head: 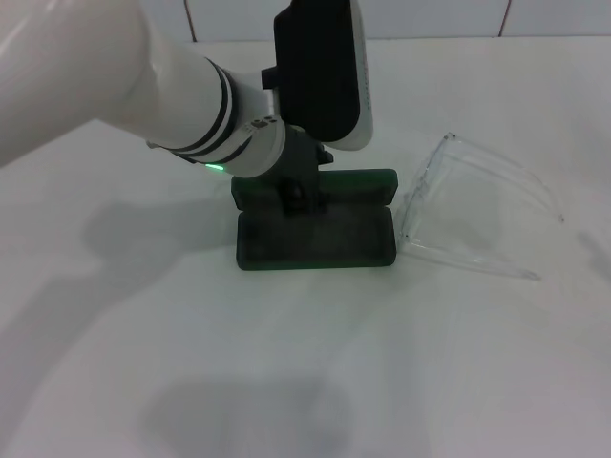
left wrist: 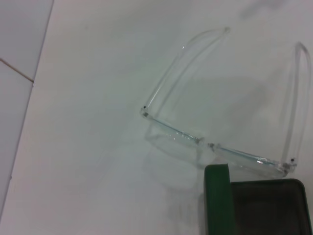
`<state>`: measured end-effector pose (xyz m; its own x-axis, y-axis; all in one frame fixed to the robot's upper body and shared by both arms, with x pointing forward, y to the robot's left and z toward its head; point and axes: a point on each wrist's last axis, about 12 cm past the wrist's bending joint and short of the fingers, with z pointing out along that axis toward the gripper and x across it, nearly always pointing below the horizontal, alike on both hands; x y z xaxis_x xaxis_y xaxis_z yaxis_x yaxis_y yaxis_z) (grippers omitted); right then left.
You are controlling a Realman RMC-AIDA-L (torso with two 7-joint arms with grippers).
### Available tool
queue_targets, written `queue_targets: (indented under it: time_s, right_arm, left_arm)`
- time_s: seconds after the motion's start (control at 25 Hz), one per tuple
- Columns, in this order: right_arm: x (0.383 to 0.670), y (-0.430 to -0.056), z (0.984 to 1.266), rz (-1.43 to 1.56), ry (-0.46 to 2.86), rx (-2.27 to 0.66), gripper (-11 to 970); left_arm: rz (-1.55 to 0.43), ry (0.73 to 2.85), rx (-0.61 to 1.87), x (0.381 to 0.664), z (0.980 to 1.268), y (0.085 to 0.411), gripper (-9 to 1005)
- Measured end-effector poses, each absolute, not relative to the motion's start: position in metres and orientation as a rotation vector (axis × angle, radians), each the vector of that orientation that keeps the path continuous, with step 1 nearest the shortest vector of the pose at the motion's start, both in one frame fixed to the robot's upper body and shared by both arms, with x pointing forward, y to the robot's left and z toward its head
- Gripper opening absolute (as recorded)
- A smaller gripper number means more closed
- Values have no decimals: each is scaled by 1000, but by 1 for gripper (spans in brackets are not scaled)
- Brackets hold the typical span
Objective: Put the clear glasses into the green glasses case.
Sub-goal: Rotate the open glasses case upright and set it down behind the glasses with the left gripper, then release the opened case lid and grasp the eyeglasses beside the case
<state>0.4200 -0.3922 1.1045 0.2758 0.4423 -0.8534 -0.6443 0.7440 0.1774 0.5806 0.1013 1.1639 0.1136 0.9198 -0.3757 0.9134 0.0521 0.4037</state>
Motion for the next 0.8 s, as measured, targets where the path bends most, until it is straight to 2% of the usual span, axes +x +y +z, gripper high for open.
queue_targets:
  time_s: [0.08, 0.28, 0.56, 0.6, 0.64, 0.8]
  right_arm:
    - [420, -392, 1104, 739, 1065, -221, 794]
    - [421, -392, 1103, 738, 1079, -220, 794]
    - [442, -399, 1108, 743, 1187, -275, 794]
    - [454, -401, 1110, 775, 1259, -283, 794]
    - [480, -401, 1117, 853, 1422, -322, 794]
    - [508, -391, 1134, 926, 1589, -474, 793]
  left_arm:
    - [15, 1771, 1837, 580, 1166, 101, 369]
    - [10, 1744, 1829, 575, 1175, 100, 429]
    - [-61, 1700, 1820, 561, 1201, 95, 429]
    - [-96, 1697, 1799, 559, 1207, 94, 429]
    - [-144, 1694, 1773, 558, 1213, 94, 429]
    - [-363, 1666, 1617, 555, 1239, 104, 428]
